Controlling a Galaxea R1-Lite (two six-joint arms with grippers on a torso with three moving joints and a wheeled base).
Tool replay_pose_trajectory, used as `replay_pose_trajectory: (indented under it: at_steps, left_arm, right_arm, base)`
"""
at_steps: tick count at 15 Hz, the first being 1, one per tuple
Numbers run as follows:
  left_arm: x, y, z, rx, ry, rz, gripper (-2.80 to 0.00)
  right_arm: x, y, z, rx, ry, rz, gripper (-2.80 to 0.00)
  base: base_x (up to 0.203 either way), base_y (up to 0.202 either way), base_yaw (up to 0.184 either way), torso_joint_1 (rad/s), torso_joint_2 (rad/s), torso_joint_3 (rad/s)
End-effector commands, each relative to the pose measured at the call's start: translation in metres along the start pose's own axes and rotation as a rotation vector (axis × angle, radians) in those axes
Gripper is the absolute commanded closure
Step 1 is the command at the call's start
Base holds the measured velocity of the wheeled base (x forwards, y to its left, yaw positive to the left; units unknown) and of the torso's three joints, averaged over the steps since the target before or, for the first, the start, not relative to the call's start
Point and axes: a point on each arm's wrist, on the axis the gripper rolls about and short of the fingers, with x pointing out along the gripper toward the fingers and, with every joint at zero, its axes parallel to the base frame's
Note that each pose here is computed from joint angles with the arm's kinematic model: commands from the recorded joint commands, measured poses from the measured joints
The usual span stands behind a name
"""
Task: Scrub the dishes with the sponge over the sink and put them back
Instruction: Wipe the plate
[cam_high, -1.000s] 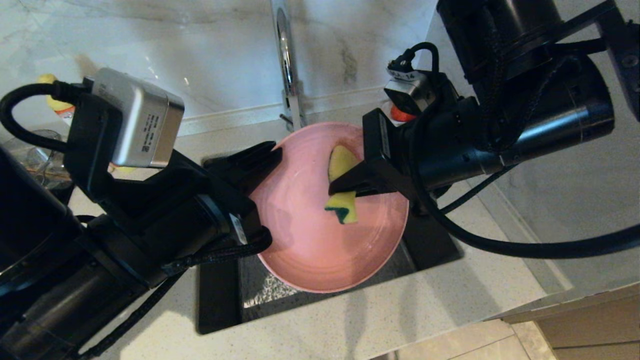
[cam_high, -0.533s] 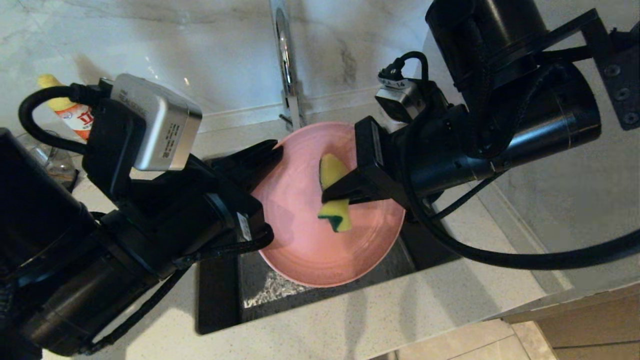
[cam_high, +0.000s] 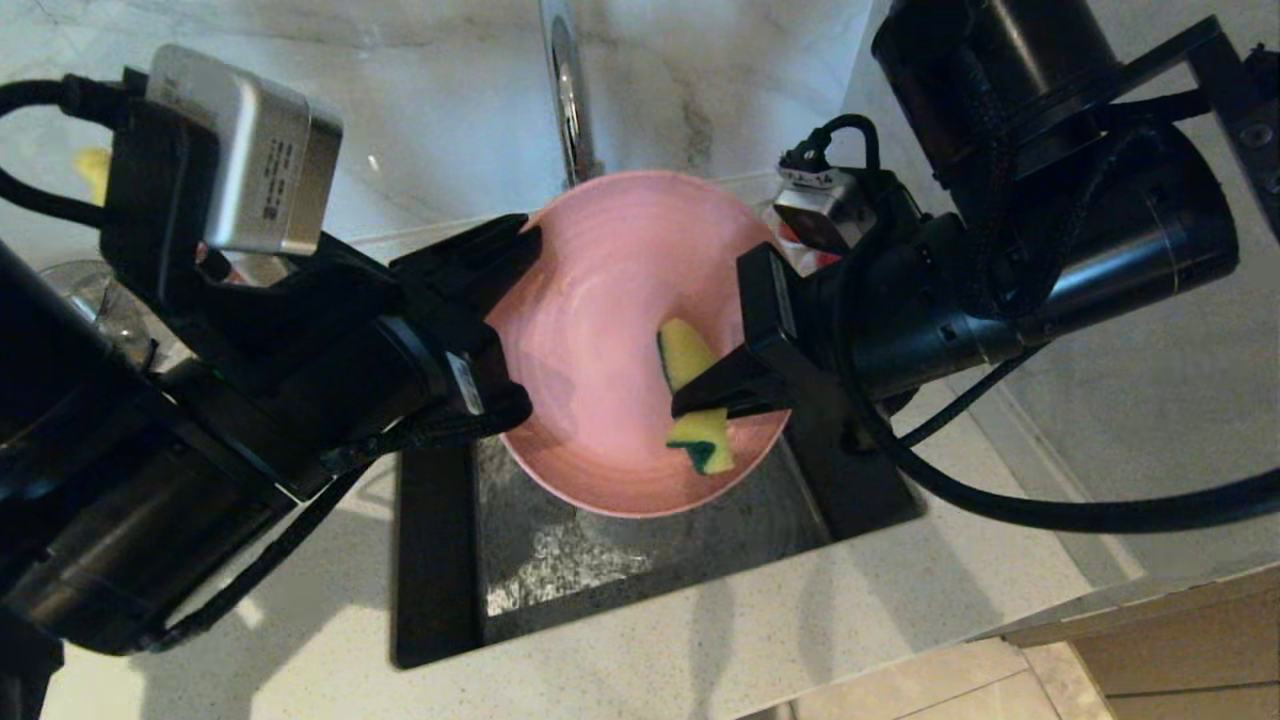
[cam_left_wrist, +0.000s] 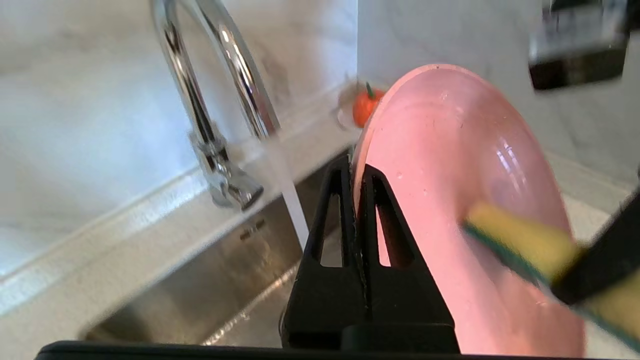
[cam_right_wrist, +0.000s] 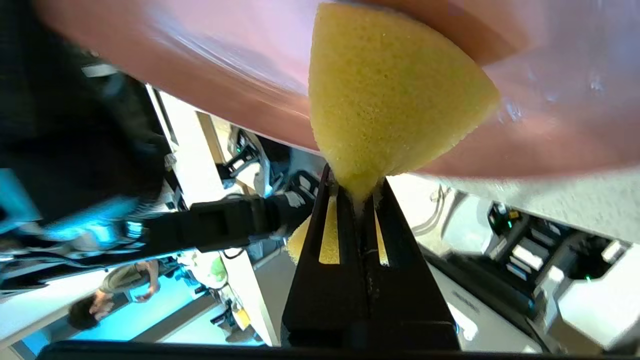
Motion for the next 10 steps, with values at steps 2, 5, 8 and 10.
replay_pose_trajectory:
  at_steps: [2, 5, 8, 10]
  left_arm:
    - [0.0, 0.011, 0.015, -0.002, -0.047, 0.039, 0.0]
    - [-0.002, 0.014, 0.023, -0.01, -0.049, 0.043, 0.0]
    - [0.001, 0.011, 0.016, -0.006, -0.027, 0.033, 0.0]
    - [0.002, 0.005, 0.0, -0.001, 0.022, 0.013, 0.0]
  right_arm:
    - [-0.005, -0.005, 0.002, 0.021, 0.001, -0.02, 0.0]
    - [-0.005, -0.012, 0.008, 0.038, -0.012, -0.039, 0.0]
    - [0.0, -0.008, 0.004, 0.024, 0.003, -0.027, 0.0]
    - [0.009, 0.002, -0.003, -0.009, 0.021, 0.009, 0.0]
  base:
    - [0.0, 0.0, 0.0, 0.0, 0.0, 0.0]
    - [0.0, 0.0, 0.0, 0.0, 0.0, 0.0]
    - [0.0, 0.0, 0.0, 0.0, 0.0, 0.0]
    - [0.0, 0.0, 0.0, 0.0, 0.0, 0.0]
